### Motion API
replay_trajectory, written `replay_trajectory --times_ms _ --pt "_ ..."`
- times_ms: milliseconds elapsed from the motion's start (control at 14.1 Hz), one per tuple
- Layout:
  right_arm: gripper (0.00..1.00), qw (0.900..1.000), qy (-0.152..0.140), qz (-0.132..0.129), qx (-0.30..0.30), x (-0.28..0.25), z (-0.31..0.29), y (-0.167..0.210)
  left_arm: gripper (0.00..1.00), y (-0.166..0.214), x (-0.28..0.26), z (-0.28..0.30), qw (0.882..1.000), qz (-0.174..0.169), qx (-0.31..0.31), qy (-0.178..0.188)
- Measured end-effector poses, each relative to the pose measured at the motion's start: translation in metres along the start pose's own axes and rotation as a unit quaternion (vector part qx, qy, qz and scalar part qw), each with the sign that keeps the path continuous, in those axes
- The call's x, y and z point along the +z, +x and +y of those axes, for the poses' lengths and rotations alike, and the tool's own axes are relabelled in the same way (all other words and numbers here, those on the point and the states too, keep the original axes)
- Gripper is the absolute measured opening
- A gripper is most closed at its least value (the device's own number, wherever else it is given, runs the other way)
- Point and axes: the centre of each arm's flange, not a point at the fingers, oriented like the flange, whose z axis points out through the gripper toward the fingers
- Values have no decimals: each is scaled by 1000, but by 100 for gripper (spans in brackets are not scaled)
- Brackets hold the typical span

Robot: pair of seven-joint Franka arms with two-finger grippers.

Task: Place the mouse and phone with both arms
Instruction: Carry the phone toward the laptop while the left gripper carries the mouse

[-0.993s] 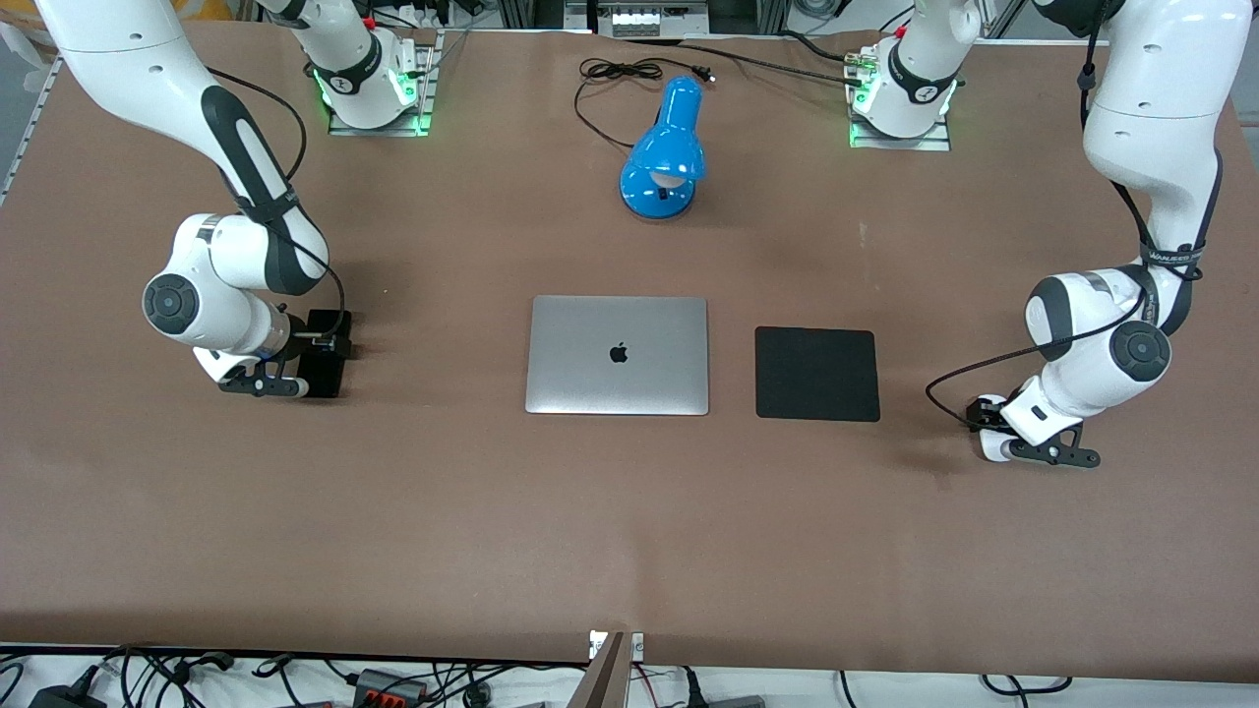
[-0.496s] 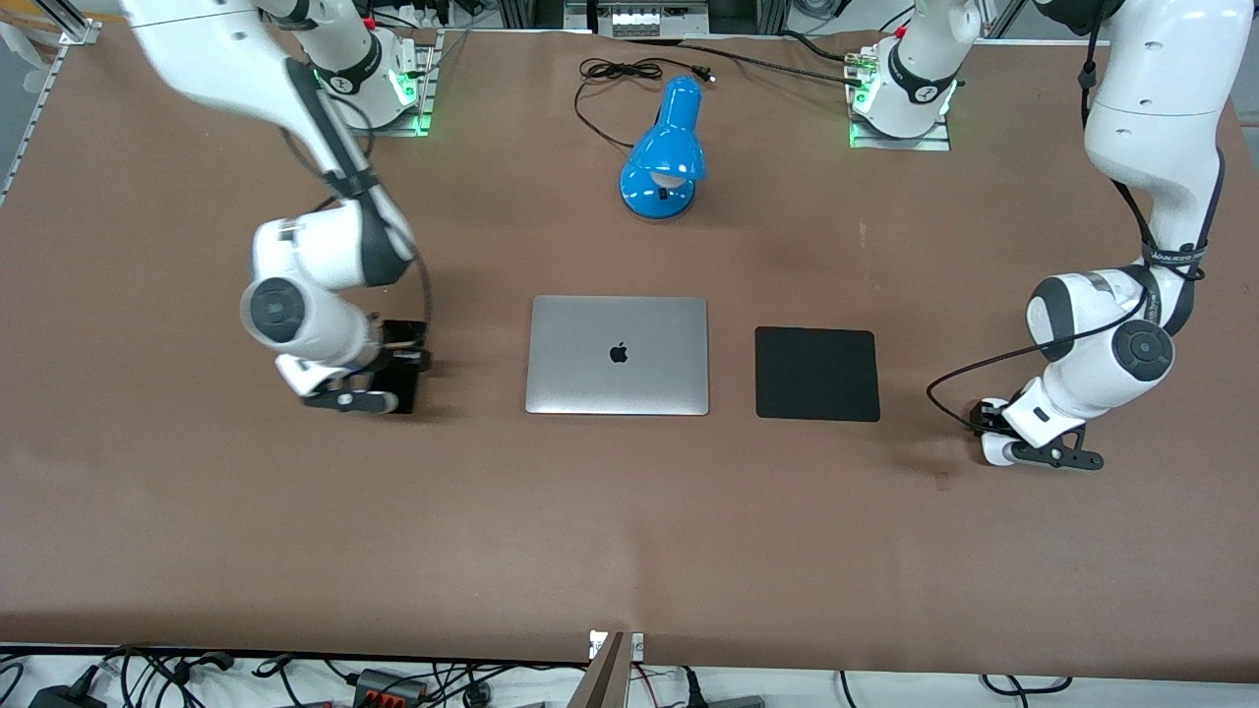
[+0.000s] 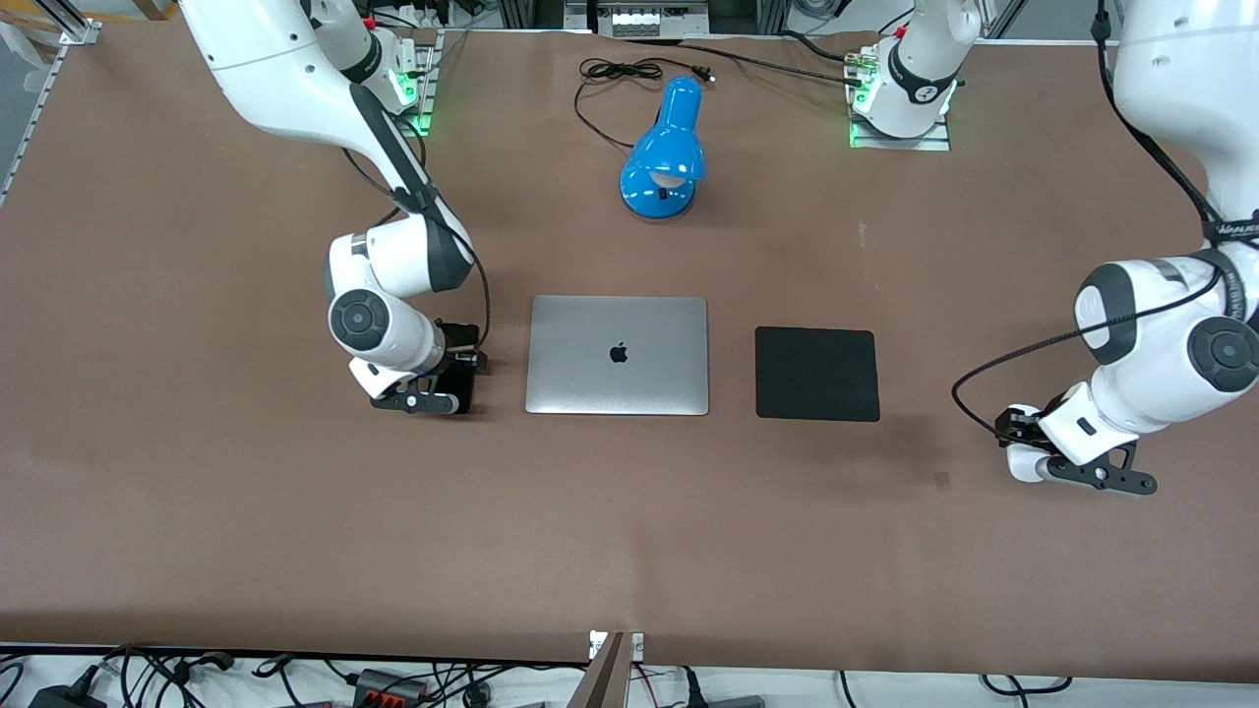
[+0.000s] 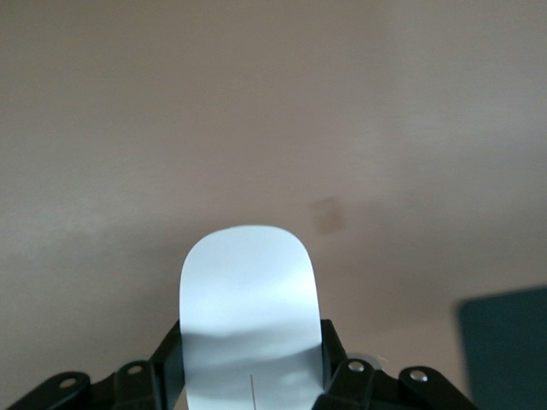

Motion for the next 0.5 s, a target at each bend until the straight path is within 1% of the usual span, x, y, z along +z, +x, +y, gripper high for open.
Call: replay_trajectory --times_ms 71,142,284,496 --pt "80 1000 0 2 -3 0 -5 1 63 6 -6 27 1000 -12 10 -4" --pt "80 1000 1 4 -8 -1 -11 1 63 9 -7 57 1000 -24 6 -7" --pt "80 1000 2 8 -16 -4 -21 -1 63 11 3 120 999 -48 -23 -8" --pt "80 1000 0 7 -25 -3 -32 -6 63 -6 37 205 995 -86 -54 1"
